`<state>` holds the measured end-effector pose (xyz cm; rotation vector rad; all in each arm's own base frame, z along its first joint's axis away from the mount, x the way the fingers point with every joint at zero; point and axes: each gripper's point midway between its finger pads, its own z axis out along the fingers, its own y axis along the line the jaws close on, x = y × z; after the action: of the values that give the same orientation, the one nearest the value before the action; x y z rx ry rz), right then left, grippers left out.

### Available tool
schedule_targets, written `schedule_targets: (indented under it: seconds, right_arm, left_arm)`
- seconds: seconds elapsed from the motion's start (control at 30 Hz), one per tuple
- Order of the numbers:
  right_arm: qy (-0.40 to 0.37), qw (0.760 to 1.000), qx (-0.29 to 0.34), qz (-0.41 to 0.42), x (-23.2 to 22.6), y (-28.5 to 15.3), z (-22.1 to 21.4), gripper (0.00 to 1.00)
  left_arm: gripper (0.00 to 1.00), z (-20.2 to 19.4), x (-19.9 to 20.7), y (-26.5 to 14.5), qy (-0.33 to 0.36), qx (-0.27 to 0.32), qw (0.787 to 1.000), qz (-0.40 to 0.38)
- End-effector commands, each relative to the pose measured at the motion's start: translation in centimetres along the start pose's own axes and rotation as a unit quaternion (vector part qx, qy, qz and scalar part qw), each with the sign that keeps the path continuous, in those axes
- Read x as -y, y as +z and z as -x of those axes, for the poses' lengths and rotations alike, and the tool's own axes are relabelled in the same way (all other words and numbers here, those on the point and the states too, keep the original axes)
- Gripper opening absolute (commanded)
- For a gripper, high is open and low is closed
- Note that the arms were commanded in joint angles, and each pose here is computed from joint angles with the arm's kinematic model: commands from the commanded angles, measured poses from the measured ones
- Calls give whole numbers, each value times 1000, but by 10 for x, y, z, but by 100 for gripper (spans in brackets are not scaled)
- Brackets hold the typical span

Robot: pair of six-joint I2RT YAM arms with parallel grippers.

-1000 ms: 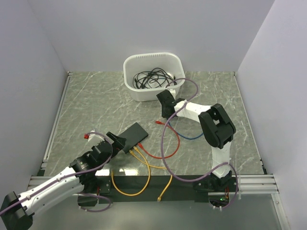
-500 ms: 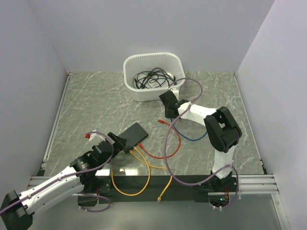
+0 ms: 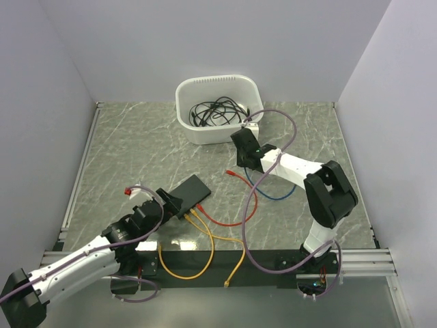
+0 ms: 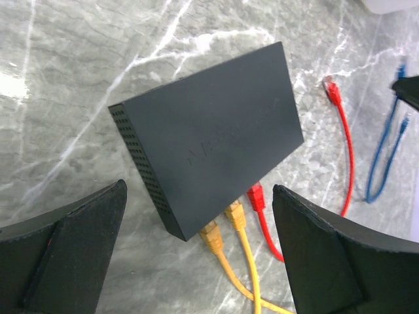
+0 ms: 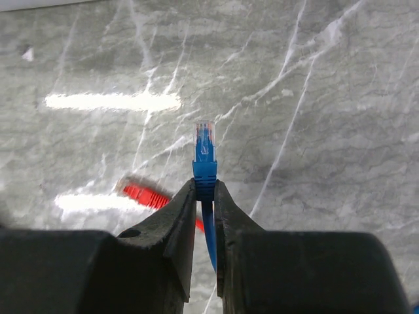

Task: Insert the plug into the switch port

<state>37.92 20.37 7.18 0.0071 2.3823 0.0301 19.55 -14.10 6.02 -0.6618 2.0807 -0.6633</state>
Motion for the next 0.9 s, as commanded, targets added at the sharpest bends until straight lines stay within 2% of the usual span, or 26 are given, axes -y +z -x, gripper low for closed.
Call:
schedule_targets:
  seconds: [0.0,0.1,0.43,0.53,0.57,0.6,0.63,0.8,0.87]
  right_arm:
    - [12,998,50,27,-12,-27,28,0]
    - [15,997,50,59,-24,-39,28,0]
    - [19,991,45,121,-40,-70,7,0]
    - [21,984,41,173,-50,-80,-5,0]
    - [21,977,48,209,-57,-92,-4,0]
    - [9,968,29,247,-63,-96,-22,0]
    - [12,956,55,289,-72,-112,-13,0]
    - [2,914,68,400,-89,-150,-26,0]
    - [-11,889,67,452,-100,-167,-36,0]
  left_arm:
    - [99,20,20,-1,-3,34,999,-18]
    - [99,28,21,-3,-8,51,999,-14]
    - [99,57,46,-20,-14,112,989,-97]
    - [99,64,55,-27,-8,128,983,-130]
    - [99,65,58,-29,-7,131,981,-140]
    - [99,66,59,-29,-9,138,979,-149]
    - [99,70,61,-33,-7,149,976,-161]
    - [95,72,72,-40,-6,164,963,-214]
    - [95,73,81,-46,-8,165,957,-240]
